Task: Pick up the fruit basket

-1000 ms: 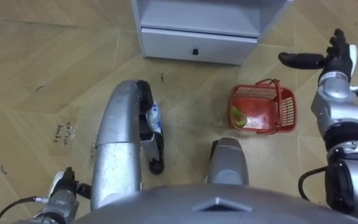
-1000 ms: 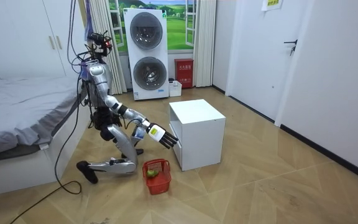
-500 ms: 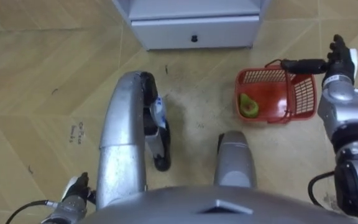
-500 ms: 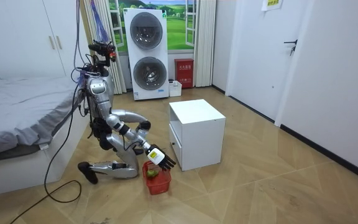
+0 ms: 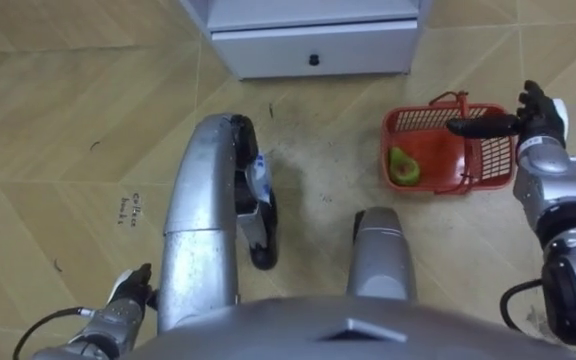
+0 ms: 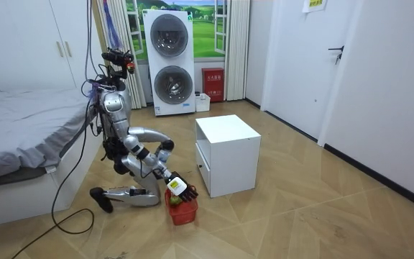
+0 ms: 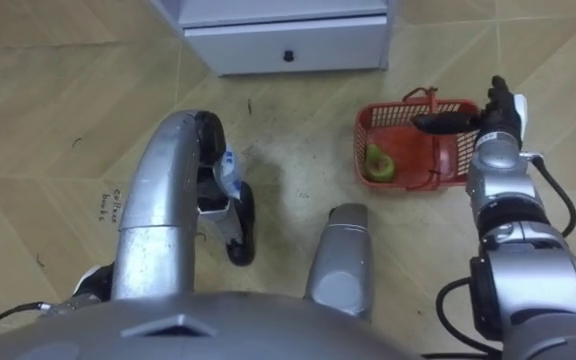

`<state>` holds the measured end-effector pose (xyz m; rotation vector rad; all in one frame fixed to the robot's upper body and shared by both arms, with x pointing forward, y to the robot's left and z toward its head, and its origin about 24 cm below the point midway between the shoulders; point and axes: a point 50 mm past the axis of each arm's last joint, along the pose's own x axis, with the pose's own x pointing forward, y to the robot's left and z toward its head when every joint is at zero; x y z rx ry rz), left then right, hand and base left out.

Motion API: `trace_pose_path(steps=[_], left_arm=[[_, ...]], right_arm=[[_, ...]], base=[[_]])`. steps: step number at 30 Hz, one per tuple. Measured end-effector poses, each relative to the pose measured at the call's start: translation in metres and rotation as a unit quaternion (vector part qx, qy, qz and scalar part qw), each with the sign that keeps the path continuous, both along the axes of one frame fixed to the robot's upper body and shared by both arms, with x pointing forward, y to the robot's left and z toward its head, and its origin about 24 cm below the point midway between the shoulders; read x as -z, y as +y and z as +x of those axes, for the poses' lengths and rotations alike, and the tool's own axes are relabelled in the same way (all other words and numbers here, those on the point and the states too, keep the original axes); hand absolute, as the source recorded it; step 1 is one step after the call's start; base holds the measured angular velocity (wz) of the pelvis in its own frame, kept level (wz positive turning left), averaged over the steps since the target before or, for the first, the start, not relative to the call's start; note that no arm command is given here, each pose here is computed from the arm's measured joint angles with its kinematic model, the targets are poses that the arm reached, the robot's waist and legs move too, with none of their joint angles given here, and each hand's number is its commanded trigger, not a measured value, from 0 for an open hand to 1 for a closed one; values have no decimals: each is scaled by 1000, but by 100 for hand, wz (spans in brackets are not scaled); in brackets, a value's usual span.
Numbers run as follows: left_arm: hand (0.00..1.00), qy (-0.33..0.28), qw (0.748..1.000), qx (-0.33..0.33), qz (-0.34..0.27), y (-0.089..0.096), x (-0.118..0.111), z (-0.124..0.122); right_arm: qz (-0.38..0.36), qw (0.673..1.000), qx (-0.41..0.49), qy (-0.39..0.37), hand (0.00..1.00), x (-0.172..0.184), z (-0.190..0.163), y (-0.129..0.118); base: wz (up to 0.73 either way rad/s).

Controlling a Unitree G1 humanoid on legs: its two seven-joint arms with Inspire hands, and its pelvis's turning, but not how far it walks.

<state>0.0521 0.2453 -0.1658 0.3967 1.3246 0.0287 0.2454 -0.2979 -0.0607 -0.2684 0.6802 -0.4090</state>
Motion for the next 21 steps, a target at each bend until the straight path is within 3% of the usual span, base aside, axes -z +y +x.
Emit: trace_pose_path(steps=[21], left_arm=[[0, 19, 1000, -6, -6, -2, 2, -10]], right_arm=[[14, 999, 7, 50, 0, 14, -13, -2]], base=[[0]])
